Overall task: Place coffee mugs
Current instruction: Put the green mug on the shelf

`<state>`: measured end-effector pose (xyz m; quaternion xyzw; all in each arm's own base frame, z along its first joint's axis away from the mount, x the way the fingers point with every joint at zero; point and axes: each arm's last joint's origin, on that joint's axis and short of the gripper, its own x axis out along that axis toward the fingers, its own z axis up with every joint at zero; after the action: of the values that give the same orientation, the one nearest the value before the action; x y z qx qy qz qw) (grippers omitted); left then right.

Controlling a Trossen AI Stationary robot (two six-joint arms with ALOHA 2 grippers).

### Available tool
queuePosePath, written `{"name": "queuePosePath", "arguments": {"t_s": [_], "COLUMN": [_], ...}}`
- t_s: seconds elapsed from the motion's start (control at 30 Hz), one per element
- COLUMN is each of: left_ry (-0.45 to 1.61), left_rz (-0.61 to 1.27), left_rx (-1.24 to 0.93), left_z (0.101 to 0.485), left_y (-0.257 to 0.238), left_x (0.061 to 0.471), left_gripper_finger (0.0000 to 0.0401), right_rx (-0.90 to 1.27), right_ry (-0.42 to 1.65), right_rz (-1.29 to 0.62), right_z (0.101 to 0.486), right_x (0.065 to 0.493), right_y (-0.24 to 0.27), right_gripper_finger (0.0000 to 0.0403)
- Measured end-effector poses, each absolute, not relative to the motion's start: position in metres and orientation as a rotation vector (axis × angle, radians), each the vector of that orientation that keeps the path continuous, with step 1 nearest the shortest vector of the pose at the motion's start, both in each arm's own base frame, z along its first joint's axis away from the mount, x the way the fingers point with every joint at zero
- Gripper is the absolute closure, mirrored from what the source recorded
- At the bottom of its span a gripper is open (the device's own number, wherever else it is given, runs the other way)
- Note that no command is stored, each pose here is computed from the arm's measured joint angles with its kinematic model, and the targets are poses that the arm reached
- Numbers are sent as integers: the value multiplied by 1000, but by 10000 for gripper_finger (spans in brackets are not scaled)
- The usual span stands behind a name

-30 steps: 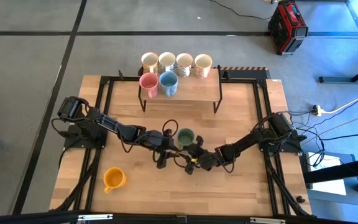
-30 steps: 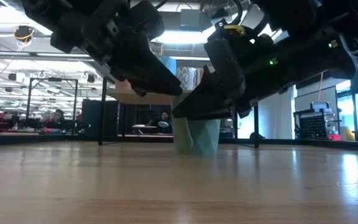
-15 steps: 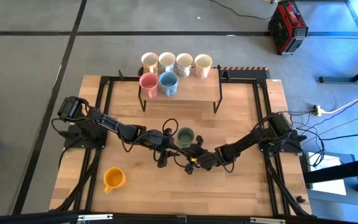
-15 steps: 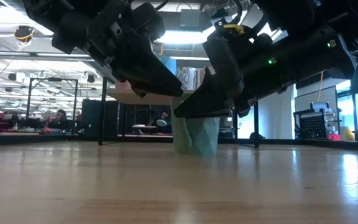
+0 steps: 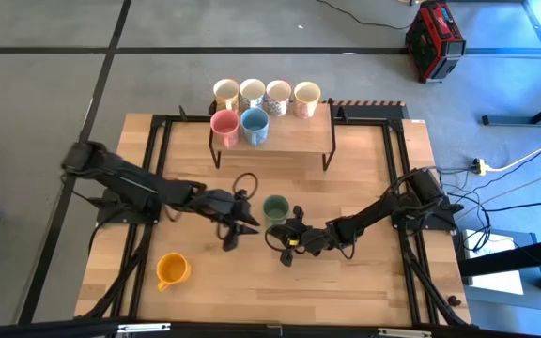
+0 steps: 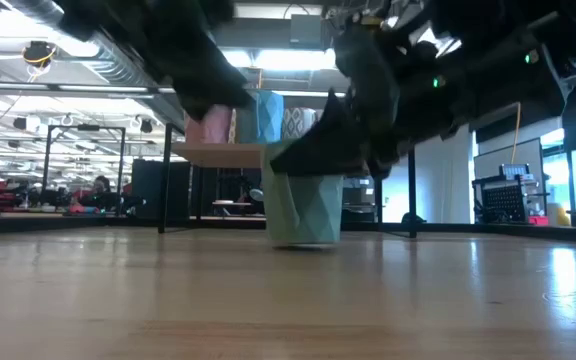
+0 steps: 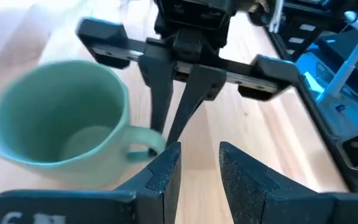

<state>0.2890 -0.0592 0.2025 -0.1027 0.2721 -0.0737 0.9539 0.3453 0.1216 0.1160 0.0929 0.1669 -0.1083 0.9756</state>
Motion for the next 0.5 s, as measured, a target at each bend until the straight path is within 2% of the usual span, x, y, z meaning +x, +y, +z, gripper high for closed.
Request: {"name": "queuePosePath", "arguments": {"t_s": [0.27, 0.5], "left_ry": [534, 474], "left_rz": [-79, 1], "left_rx": [-244, -300], "left_z": [262, 288], "left_y": [-52, -43], "left_x": [225, 180], "left_gripper_finger": [298, 298], "right_rx": [194, 163], "right_ry": [259, 207], "right_rz": [-180, -154], "right_z": [154, 190], "right_x": [343, 336], "right_y": [121, 111], "right_gripper_finger": [402, 403]}}
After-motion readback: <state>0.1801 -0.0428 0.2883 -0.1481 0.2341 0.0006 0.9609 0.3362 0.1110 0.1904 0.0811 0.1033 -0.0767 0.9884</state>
